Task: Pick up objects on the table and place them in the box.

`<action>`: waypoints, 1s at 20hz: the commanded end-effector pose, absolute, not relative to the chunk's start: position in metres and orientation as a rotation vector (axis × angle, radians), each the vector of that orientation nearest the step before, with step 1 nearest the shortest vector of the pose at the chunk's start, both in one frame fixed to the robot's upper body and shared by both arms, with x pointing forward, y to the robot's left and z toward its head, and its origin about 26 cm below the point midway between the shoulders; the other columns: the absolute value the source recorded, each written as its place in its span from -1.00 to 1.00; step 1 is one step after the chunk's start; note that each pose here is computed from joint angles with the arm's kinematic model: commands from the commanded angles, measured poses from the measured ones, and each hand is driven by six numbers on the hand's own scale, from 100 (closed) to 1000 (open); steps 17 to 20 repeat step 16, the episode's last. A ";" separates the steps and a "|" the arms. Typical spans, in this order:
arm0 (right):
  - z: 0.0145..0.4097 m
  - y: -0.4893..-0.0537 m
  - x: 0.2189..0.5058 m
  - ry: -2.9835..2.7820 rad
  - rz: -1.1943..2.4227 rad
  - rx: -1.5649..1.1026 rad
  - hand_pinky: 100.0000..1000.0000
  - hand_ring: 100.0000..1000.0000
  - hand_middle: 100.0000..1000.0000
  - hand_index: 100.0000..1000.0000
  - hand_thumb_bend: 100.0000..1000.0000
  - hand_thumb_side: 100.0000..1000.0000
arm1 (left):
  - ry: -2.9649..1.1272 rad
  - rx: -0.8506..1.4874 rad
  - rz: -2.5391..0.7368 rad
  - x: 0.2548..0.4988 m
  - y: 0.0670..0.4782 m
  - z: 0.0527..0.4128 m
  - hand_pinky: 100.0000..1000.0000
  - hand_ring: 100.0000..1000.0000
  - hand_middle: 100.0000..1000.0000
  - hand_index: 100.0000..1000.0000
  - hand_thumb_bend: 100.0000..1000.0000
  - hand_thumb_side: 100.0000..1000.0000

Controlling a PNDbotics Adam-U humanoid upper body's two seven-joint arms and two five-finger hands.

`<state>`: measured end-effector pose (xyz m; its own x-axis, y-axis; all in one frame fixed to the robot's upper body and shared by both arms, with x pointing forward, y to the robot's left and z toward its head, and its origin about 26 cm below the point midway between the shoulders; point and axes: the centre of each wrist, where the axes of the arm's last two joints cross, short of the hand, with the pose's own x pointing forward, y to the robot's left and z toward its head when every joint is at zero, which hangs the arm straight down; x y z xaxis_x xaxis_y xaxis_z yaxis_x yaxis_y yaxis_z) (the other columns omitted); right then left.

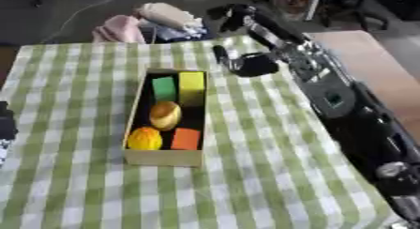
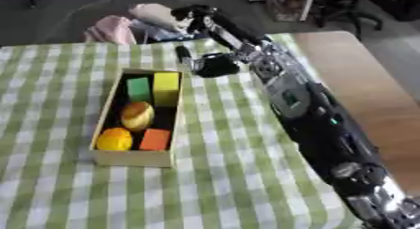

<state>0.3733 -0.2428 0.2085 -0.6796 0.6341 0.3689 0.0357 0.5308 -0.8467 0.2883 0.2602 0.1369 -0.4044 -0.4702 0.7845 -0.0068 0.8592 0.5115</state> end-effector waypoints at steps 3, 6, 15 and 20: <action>0.208 -0.251 0.343 -2.210 0.944 -0.457 0.38 0.32 0.52 0.73 -1.00 -0.26 | -1.924 0.365 -0.490 0.287 0.263 0.133 0.25 0.17 0.31 0.57 -0.65 0.19; 0.185 -0.255 0.330 -2.199 0.821 -0.391 0.31 0.28 0.45 0.68 -1.00 -0.19 | -1.905 0.370 -0.458 0.285 0.264 0.125 0.24 0.19 0.33 0.58 -0.66 0.19; 0.123 -0.259 0.308 -2.114 0.463 -0.250 0.20 0.16 0.36 0.65 -1.00 -0.18 | -1.887 0.339 -0.387 0.284 0.256 0.109 0.25 0.25 0.39 0.58 -0.69 0.20; 0.119 -0.260 0.306 -2.100 0.444 -0.248 0.19 0.14 0.34 0.64 -1.00 -0.18 | -1.888 0.336 -0.375 0.284 0.255 0.108 0.25 0.25 0.39 0.58 -0.70 0.20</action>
